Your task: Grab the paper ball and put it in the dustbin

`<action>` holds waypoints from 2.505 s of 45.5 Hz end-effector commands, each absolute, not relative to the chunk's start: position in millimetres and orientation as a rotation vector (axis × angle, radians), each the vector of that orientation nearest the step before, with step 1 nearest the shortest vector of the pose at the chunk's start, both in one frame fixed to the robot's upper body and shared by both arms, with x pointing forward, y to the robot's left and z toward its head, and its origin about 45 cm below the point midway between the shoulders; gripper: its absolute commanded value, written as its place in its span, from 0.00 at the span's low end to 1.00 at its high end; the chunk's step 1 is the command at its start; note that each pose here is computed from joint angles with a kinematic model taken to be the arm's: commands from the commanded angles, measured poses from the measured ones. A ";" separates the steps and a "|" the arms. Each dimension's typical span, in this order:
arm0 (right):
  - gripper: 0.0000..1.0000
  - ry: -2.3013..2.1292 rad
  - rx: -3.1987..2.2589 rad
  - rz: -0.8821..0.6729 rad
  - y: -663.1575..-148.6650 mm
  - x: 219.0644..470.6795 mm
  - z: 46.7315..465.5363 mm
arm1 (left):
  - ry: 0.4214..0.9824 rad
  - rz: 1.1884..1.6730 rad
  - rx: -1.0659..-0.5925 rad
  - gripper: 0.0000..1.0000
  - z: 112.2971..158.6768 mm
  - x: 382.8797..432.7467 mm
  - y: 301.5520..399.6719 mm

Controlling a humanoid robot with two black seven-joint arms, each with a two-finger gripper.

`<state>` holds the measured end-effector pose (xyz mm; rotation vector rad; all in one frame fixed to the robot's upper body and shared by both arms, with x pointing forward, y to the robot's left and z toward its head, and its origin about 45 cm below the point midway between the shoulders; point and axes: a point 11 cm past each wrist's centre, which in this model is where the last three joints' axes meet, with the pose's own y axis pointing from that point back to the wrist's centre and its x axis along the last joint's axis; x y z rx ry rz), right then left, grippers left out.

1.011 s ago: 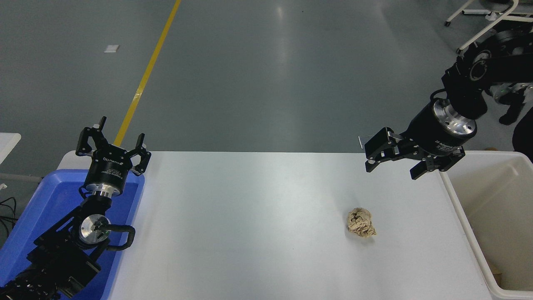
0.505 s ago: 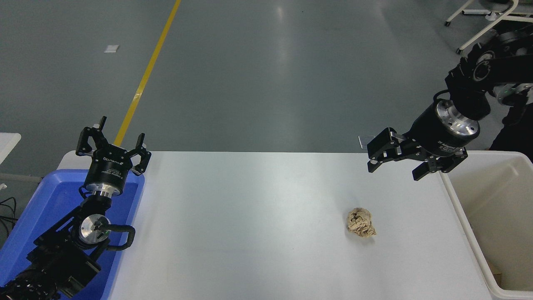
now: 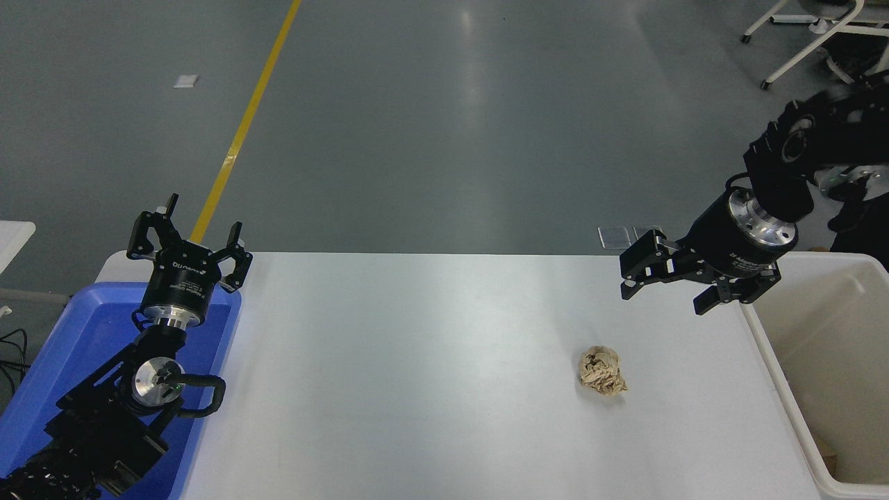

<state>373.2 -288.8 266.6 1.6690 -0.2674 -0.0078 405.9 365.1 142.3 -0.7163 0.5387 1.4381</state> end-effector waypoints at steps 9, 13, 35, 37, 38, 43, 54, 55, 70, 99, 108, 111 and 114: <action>1.00 -0.409 1.591 0.107 -289.6 374.0 171.1 | 0.539 1.439 -0.716 0.98 142.2 405.8 365.2; 1.00 -0.438 1.596 0.106 -290.3 371.4 159.5 | 0.539 1.439 -0.716 0.98 142.2 405.8 365.2; 1.00 -0.546 1.597 0.081 -296.0 352.1 103.9 | 0.539 1.439 -0.716 0.98 142.2 405.8 365.2; 1.00 -0.541 1.598 0.079 -294.1 349.4 100.2 | 0.539 1.439 -0.716 0.98 142.2 405.8 365.2; 1.00 -0.543 1.601 0.077 -292.9 348.1 98.3 | 0.539 1.439 -0.716 0.98 142.2 405.8 365.2; 1.00 -0.555 1.635 0.050 -282.0 340.9 88.1 | 0.539 1.439 -0.716 0.98 142.2 405.8 365.2; 1.00 -0.580 1.666 0.030 -272.9 338.1 82.5 | 0.539 1.439 -0.716 0.98 142.2 405.8 365.2; 0.99 -0.583 1.666 0.031 -272.5 338.0 81.7 | 0.539 1.439 -0.716 0.98 142.2 405.8 365.2; 0.81 -0.634 1.645 0.037 -275.8 325.1 64.5 | 0.539 1.439 -0.716 0.98 142.2 405.8 365.2; 0.00 -0.638 1.612 0.071 -290.9 336.9 82.3 | 0.538 1.437 -0.716 0.98 142.7 406.3 364.8; 0.00 -0.642 1.551 0.102 -322.7 356.1 119.8 | 0.538 1.437 -0.716 0.98 142.7 406.3 364.8; 0.00 -0.652 1.537 0.100 -335.3 363.3 138.2 | 0.538 1.437 -0.716 0.98 142.7 406.3 364.8; 0.00 -0.659 1.541 0.089 -343.5 369.4 157.5 | 0.538 1.435 -0.715 0.98 142.6 406.2 364.4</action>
